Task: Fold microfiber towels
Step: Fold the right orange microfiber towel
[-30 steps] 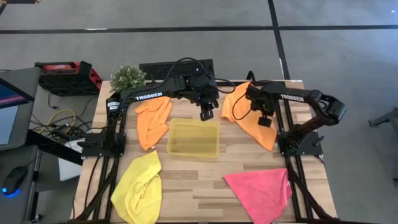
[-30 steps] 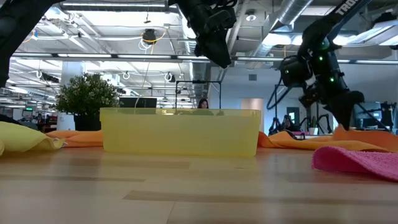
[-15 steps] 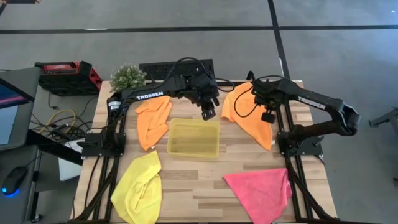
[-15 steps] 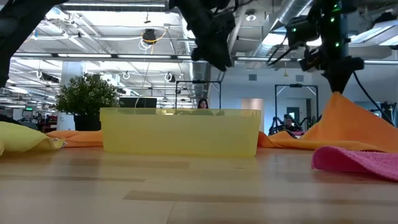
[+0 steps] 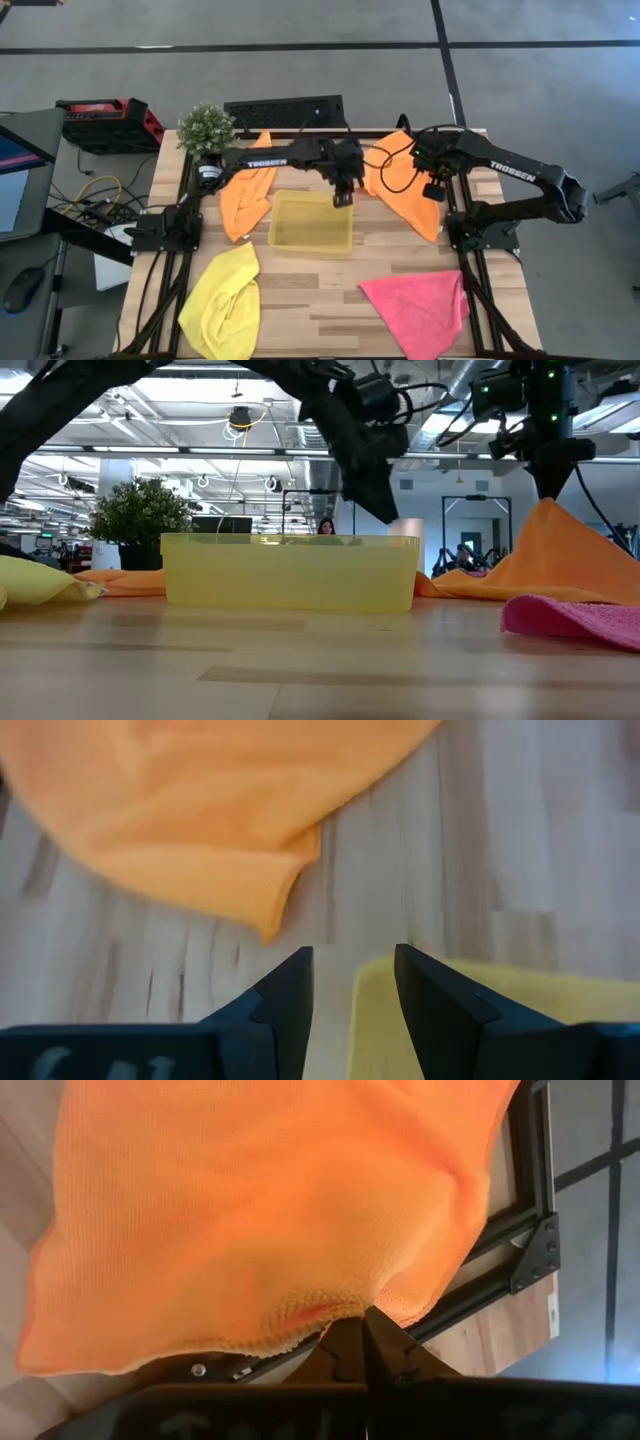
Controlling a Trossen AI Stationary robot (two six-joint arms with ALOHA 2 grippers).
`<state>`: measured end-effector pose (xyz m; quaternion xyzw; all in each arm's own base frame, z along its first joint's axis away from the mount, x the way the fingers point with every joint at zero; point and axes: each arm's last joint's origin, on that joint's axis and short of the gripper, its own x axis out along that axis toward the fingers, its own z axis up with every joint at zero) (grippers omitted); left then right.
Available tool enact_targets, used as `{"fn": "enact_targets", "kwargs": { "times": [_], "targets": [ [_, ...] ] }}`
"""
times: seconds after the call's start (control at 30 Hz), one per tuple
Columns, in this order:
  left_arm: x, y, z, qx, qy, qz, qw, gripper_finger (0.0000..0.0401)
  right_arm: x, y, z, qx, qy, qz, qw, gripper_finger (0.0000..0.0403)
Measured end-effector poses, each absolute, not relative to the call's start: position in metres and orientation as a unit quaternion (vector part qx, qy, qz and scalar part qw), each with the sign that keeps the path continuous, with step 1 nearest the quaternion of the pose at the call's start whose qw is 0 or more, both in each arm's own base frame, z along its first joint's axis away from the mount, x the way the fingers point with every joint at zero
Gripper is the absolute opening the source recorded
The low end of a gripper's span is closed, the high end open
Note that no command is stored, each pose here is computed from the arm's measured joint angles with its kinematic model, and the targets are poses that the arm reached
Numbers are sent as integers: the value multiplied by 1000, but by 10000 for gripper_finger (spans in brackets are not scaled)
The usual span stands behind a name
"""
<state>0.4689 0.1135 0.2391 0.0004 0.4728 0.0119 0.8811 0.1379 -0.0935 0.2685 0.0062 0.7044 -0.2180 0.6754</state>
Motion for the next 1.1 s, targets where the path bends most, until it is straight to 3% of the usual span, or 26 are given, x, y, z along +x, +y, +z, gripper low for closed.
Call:
{"fn": "enact_targets", "kwargs": {
  "times": [0.2,0.47,0.63,1.1],
  "targets": [
    [494,100,214,70,445,35,892,135,138,-94,269,4,702,-220,677,2],
    [509,89,177,117,463,85,875,135,137,-93,271,0,696,-221,683,2],
    [509,91,175,144,469,134,861,135,135,-92,272,-1,693,-223,686,3],
    [506,103,174,126,471,116,865,135,136,-92,272,-2,689,-225,689,3]
  ]
}}
